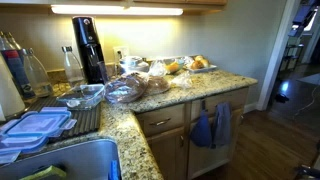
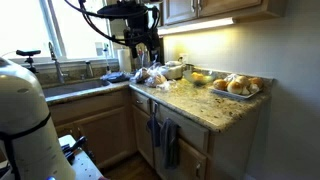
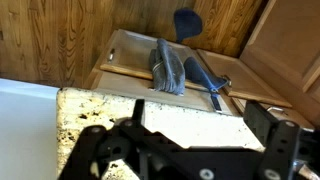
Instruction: Take the oven mitt from the hanger and put it on the counter
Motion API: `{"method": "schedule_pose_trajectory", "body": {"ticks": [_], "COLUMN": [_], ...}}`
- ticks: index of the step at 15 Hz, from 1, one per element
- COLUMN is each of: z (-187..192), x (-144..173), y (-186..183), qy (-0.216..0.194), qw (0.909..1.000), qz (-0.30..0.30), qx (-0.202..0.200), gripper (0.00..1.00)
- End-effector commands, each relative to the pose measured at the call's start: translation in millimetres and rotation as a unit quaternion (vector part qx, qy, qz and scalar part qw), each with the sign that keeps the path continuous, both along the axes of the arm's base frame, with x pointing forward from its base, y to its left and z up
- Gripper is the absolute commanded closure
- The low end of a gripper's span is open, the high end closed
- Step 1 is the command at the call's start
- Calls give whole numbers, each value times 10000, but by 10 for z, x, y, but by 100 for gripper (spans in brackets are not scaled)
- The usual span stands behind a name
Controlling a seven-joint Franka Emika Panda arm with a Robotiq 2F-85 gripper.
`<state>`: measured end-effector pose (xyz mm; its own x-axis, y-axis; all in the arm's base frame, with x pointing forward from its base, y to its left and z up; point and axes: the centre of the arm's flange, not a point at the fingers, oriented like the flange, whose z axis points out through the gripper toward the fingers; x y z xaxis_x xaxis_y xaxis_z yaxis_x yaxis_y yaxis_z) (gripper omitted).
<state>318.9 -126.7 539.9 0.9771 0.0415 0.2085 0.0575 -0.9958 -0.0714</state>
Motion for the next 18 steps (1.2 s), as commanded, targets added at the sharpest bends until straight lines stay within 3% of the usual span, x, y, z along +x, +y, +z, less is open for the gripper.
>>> {"method": "schedule_pose_trajectory", "body": {"ticks": [1,10,18], "z": [0,-128,-748], "x": [0,167,736], "y": [0,70,726], "qy": [0,46,433], "qw": [10000,10000,9968], "qz": [0,58,617], "qx": [0,-46,-277], "gripper": [0,0,0]}}
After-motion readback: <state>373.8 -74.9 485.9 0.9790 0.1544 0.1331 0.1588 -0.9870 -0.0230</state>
